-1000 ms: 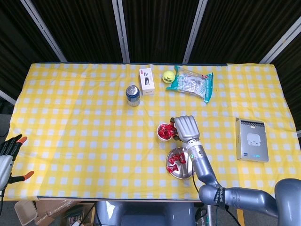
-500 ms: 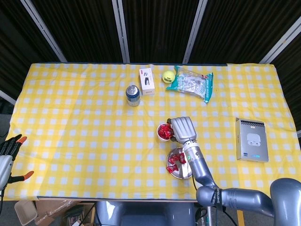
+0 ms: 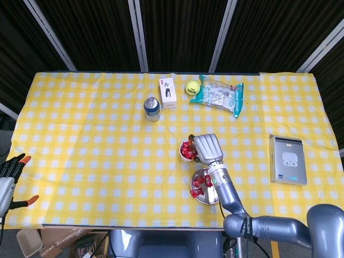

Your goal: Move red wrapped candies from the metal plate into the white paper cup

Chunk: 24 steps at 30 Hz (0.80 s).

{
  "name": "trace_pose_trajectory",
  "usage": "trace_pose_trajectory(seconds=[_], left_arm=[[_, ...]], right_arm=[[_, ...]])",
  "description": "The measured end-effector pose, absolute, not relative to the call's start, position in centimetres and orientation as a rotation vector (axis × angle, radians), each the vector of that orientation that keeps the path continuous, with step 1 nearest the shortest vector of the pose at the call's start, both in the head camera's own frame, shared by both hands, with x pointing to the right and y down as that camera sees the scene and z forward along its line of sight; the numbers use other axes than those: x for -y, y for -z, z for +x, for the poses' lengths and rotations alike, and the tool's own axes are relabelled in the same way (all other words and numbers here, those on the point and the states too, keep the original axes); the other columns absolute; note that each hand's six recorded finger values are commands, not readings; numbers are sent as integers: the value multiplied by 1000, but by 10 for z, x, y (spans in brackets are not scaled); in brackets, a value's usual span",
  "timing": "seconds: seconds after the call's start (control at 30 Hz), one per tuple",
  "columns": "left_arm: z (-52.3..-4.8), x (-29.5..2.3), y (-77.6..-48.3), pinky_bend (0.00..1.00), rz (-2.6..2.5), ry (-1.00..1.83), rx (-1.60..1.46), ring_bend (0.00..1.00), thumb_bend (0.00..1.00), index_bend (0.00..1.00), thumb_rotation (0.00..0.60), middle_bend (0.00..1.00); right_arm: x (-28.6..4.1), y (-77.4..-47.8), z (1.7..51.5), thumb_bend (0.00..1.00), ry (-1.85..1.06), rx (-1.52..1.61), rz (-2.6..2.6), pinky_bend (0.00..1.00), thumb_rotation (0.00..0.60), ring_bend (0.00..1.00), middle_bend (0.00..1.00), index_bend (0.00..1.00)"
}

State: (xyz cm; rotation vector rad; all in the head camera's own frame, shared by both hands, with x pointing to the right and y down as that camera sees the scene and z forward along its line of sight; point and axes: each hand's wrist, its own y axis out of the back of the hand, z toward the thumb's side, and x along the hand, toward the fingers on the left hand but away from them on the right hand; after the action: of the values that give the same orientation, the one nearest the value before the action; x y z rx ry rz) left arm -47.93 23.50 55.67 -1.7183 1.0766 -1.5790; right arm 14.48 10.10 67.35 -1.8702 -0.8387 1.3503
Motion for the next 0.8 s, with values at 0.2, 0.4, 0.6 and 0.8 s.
trace_pose_trajectory(seconds=[0.2,0.4,0.6,0.8], left_arm=[[-479,-235,-556,0,-1718,1578,-1078,0,8,0,600,0],[-479,-235,-556,0,-1718,1577,-1078,0,8,0,600,0],[-479,-235,-556,0,-1717,1577,-1079,0,9,0,600,0],[-479,-235,-556,0,-1717,1574,-1077,0,8,0,600,0]], right_arm=[[-97,-669,142,315,-1328,860,-1854,922,600,606,708,468],[-94,-665,141,265,-1308,870,-1827,921,600,605,706,467],[-90,-660,141,256,-1294,872,-1799,921,600,605,706,467],[-92,-653,146,256,-1289,874,-1796,921,600,603,706,467]])
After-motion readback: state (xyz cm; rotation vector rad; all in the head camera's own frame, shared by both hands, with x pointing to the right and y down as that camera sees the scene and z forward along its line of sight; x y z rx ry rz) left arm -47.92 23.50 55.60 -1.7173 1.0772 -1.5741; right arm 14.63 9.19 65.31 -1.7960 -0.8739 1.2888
